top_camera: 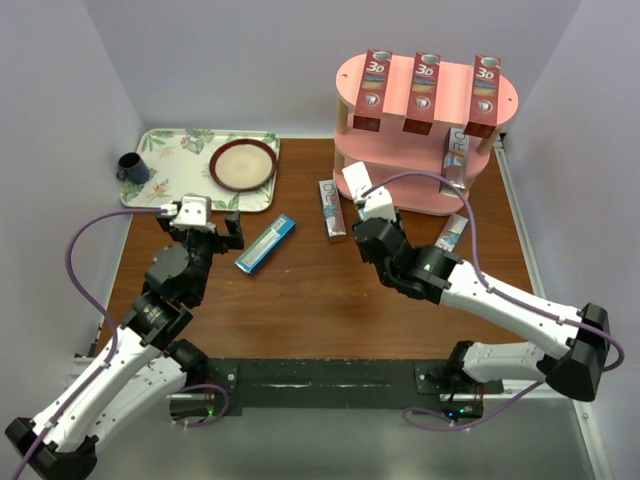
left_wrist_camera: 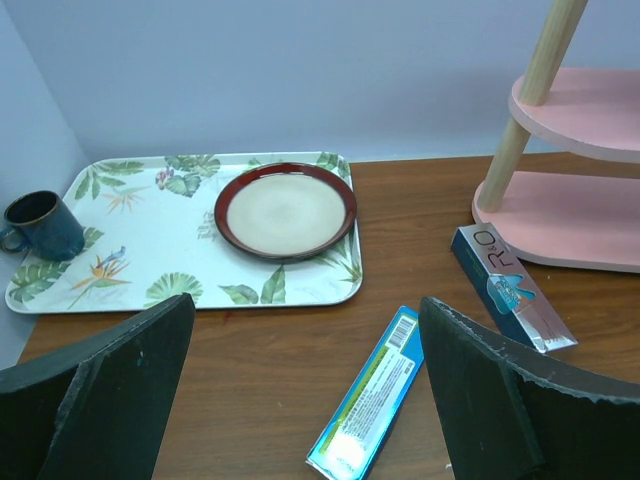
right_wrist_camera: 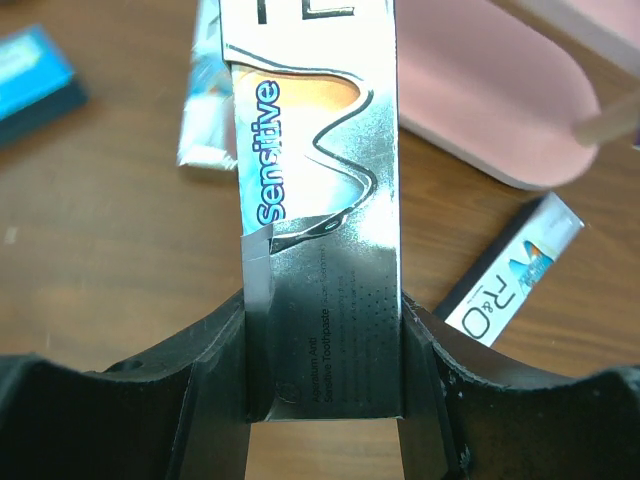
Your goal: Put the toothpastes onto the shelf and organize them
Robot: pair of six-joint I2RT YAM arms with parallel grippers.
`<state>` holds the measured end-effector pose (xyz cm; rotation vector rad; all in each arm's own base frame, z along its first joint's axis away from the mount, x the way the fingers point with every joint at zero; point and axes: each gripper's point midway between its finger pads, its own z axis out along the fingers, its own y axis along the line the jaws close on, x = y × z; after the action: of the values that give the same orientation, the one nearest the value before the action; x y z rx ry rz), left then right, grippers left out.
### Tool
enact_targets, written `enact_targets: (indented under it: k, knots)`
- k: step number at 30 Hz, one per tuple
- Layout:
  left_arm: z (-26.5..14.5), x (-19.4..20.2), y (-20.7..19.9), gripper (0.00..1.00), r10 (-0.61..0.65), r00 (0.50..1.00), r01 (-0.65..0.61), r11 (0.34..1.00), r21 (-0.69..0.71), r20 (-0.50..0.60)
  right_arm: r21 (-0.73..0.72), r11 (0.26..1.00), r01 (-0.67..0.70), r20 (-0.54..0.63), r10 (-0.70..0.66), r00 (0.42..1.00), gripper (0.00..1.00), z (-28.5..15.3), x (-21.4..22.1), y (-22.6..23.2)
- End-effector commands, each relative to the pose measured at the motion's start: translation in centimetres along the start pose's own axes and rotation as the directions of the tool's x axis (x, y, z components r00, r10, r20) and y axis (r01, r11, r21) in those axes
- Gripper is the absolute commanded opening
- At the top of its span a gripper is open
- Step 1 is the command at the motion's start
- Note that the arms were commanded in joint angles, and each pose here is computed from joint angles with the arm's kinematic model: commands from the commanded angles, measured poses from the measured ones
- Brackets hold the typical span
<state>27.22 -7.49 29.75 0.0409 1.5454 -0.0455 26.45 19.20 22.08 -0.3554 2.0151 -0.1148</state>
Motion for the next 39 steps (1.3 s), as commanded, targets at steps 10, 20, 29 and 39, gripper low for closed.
enact_targets:
  k: [10,20,29,39]
  knots:
    - [-0.3,-1.0,0.8,1.00,-0.017,0.999,0.018,0.999,-0.027,0.046,0.279,0.862,-0.424,0.264,0.356,0.896,0.12,3.9,-7.8,-6.1]
    - [-0.3,-0.8,0.6,1.00,-0.014,0.999,0.015,1.000,-0.016,0.039,0.364,0.794,-0.486,0.354,0.365,0.861,0.13,6.5,-8.1,-9.1]
    - [-0.1,-0.2,0.4,1.00,-0.006,1.000,0.006,1.000,-0.016,0.025,0.372,0.777,-0.508,0.385,0.369,0.846,0.13,9.0,-7.3,-10.3]
    - [0.0,0.1,0.3,1.00,0.004,1.000,-0.004,1.000,-0.011,0.014,0.391,0.775,-0.495,0.383,0.353,0.854,0.20,11.1,-7.6,-11.0]
